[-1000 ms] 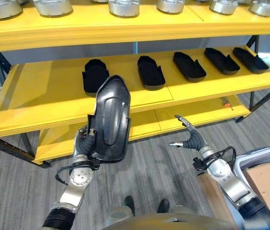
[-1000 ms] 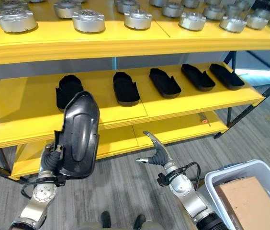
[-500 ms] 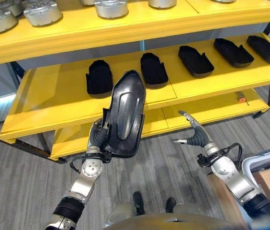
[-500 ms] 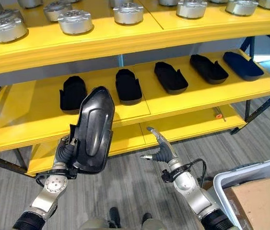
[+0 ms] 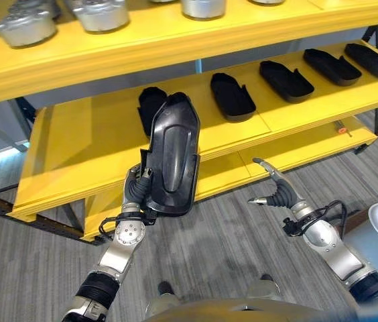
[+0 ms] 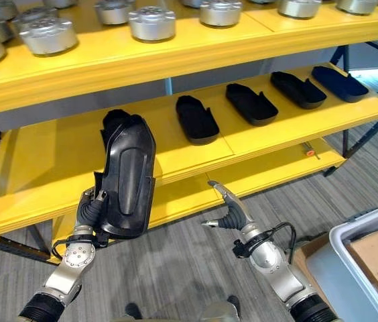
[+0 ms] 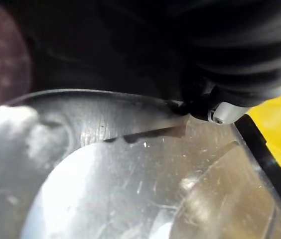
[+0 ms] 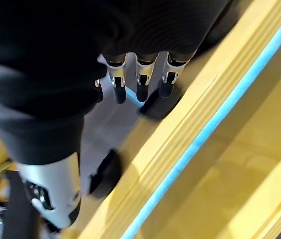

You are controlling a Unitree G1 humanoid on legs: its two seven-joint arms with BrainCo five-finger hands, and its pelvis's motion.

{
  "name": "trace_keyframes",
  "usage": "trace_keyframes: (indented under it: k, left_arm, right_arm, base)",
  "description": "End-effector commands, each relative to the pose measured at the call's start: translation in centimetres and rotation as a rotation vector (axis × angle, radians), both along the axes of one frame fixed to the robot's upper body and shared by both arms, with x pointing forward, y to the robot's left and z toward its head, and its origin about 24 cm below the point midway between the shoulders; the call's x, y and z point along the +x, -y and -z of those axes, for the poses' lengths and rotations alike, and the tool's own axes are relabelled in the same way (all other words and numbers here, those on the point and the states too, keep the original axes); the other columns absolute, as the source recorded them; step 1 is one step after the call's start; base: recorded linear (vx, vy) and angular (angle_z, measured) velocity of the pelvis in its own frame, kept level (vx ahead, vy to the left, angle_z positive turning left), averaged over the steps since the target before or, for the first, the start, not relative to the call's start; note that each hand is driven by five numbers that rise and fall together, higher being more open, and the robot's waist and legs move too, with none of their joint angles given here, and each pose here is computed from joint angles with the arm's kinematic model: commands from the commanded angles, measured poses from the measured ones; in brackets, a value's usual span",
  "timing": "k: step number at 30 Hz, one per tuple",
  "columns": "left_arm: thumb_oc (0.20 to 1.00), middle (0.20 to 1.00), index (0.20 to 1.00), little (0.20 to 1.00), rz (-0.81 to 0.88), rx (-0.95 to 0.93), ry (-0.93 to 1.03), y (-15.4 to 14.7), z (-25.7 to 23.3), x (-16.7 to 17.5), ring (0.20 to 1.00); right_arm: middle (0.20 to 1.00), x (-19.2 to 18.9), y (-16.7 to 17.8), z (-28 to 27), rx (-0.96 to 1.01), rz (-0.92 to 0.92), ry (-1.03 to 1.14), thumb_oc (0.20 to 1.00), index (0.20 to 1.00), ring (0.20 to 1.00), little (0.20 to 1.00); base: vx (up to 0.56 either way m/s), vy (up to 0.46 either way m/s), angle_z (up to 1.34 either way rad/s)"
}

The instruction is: Move parts from the plastic box to the shelf.

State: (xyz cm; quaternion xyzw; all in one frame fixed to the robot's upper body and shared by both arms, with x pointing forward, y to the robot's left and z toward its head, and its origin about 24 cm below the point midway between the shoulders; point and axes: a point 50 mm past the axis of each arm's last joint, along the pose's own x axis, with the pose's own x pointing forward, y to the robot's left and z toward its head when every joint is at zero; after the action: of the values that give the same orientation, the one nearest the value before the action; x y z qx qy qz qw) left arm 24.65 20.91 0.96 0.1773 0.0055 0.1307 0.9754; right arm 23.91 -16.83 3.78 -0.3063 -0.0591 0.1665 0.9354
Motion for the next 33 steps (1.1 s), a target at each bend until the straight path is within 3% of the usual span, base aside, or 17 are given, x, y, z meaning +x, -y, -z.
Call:
trace_keyframes:
  k: [1,16,33]
  left_arm:
    - [0.2,0.2,0.2,0.2,0.02,-0.002,0.2,0.7,-3.3,1.5,0.2]
    - [0.2,0.2,0.2,0.2,-0.012,0.046,0.22,-1.0,-4.5,1.0,0.2]
    - [0.2,0.2,0.2,0.2,0.041,0.01,0.16,1.2,-3.1,0.7,0.2]
  right_arm:
    - [1.0,0.7,-0.9,-3.4,0.09,-0.069,0.159,1.0,1.0,1.0,1.0]
    - [1.0,0.9,-5.4,-5.5,0.09,-0.204,0.267,1.0,1.0,1.0,1.0]
    - [1.0,0.3,-3.6,-5.9,0.019,-0.202,0.326,1.0,1.0,1.0,1.0]
  base:
    - [0.08,0.365,0.07]
    - [0.07,0.231,-0.15]
    - [0.21,-0.106,0.36]
